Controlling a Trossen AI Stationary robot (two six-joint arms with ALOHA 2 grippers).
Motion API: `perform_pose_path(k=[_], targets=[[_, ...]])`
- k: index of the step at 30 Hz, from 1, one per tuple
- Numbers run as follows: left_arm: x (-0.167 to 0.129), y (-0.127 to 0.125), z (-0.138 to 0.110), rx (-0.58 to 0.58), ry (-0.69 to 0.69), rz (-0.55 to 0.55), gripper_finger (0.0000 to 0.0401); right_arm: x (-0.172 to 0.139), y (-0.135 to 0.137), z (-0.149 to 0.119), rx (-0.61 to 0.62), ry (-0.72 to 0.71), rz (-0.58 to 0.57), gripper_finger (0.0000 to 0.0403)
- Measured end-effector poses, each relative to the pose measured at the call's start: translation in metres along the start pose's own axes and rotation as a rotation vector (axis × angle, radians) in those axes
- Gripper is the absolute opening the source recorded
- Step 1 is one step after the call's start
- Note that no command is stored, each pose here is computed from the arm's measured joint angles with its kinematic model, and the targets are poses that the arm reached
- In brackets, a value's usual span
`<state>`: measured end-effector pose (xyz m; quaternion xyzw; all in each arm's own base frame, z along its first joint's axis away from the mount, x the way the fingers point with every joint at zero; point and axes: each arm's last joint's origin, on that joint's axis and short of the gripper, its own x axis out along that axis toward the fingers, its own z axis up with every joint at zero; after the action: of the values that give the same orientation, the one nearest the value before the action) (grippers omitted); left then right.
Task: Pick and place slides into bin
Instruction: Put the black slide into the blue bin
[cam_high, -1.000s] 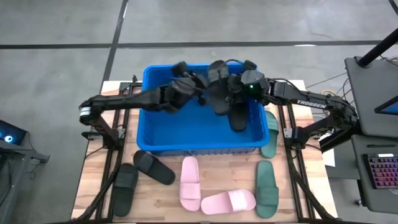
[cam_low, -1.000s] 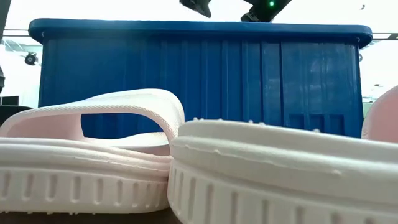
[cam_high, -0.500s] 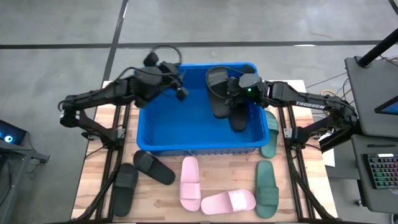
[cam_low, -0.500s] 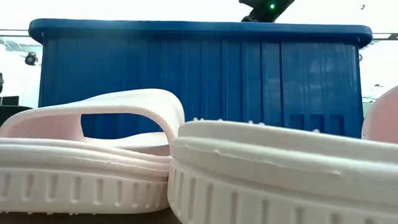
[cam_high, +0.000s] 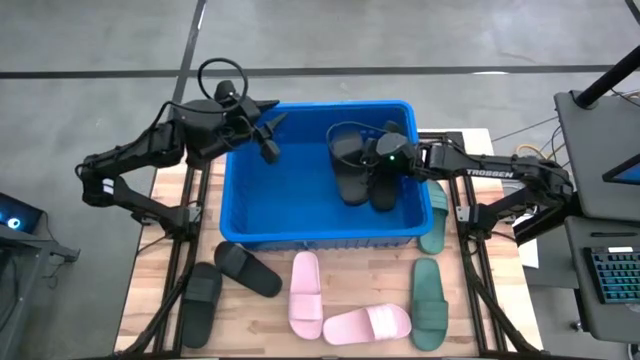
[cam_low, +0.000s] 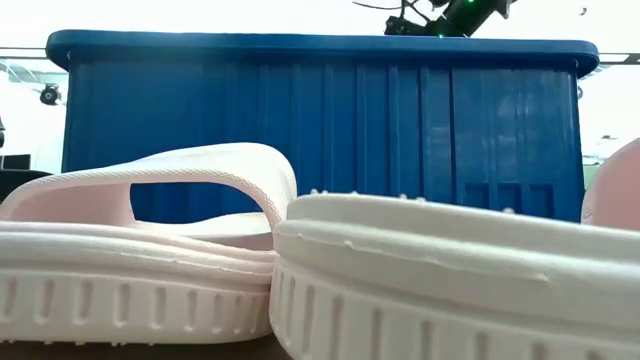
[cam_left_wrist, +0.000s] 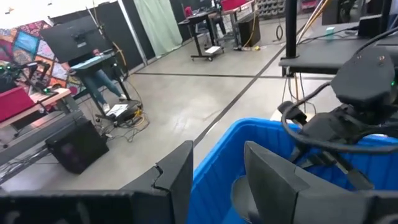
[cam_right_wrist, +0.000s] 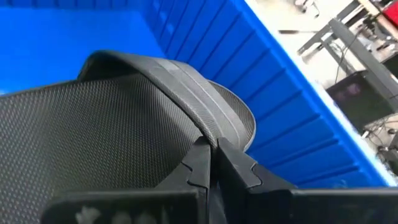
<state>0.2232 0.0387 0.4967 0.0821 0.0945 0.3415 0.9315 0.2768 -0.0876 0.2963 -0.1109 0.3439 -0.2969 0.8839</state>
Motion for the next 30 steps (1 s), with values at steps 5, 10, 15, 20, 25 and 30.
perform_pose_path(k=[5, 10, 15, 20, 25, 30], targets=[[0.002, -0.001, -0.002, 0.010, 0.020, 0.031, 0.0128, 0.007, 0.004, -0.008, 0.010, -0.024, -0.011, 0.0009], [0.003, -0.001, -0.002, 0.009, 0.021, 0.041, 0.0128, 0.021, 0.009, -0.014, -0.029, -0.041, -0.021, 0.0009], [0.003, -0.001, -0.002, -0.013, 0.022, 0.045, 0.0128, 0.047, 0.017, -0.023, -0.064, 0.054, -0.055, 0.0008], [0.002, -0.001, -0.002, -0.013, 0.023, 0.045, 0.0128, 0.065, 0.019, -0.028, -0.095, 0.114, -0.133, 0.0009], [0.002, -0.001, -0.003, -0.009, 0.029, 0.049, 0.0128, 0.077, 0.028, -0.032, -0.134, 0.115, -0.070, 0.0008], [0.002, 0.000, -0.003, -0.009, 0.031, 0.076, 0.0128, 0.091, 0.029, -0.041, -0.171, 0.163, -0.062, 0.0008]])
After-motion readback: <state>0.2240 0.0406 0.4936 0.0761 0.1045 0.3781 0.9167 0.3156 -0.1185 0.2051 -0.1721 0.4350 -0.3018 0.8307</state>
